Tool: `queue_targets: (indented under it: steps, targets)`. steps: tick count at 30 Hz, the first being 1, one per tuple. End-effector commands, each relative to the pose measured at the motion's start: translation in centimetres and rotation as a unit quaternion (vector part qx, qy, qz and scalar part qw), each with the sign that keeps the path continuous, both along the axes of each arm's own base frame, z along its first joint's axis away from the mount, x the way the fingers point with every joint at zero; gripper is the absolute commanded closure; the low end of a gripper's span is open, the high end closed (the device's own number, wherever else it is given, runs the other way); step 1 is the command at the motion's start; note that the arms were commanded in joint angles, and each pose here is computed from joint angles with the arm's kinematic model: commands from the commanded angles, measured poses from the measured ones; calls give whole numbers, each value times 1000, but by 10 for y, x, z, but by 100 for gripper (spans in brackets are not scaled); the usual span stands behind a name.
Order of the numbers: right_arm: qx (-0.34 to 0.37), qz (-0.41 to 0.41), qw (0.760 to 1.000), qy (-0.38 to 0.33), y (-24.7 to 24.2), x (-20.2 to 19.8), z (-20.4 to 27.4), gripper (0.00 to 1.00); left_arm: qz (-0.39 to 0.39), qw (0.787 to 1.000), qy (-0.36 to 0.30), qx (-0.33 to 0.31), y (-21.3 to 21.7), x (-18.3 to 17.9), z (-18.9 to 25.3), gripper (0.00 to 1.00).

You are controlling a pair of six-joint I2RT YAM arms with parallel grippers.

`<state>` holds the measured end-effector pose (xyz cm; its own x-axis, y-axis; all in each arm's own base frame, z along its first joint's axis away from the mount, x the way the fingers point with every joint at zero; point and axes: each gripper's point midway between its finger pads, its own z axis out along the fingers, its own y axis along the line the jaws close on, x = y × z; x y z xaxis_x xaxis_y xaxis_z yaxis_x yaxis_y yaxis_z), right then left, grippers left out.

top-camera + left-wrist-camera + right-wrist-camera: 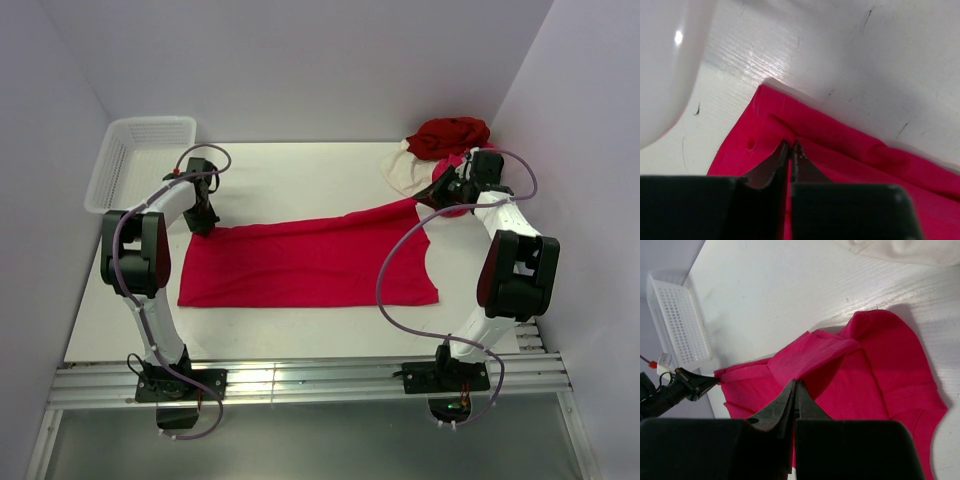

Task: Roll the t-shirts
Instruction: Fold the tshirt

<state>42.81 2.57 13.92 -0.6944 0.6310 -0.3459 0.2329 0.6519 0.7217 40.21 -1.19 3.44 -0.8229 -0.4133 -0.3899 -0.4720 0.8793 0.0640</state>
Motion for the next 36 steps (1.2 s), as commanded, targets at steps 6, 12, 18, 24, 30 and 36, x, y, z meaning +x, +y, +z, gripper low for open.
queue_targets:
  steps: [6,12,18,24,30,36]
  targets:
    - [4,0,999,-37,-4,11,21,100,13,999,-27,11,6,13,20,100]
    - [2,-3,999,-39,-4,10,23,100,18,999,-49,15,8,17,41,100]
    - [0,-17,999,-42,-7,3,25,100,22,997,-71,22,11,23,59,100]
    - [13,-20,999,-38,-7,6,22,100,20,995,-91,29,16,41,69,100]
    - [19,-22,999,-45,-7,12,29,100,18,993,-110,33,17,57,76,100]
    - [16,-19,999,-44,-6,9,30,100,13,993,-110,31,16,63,73,100]
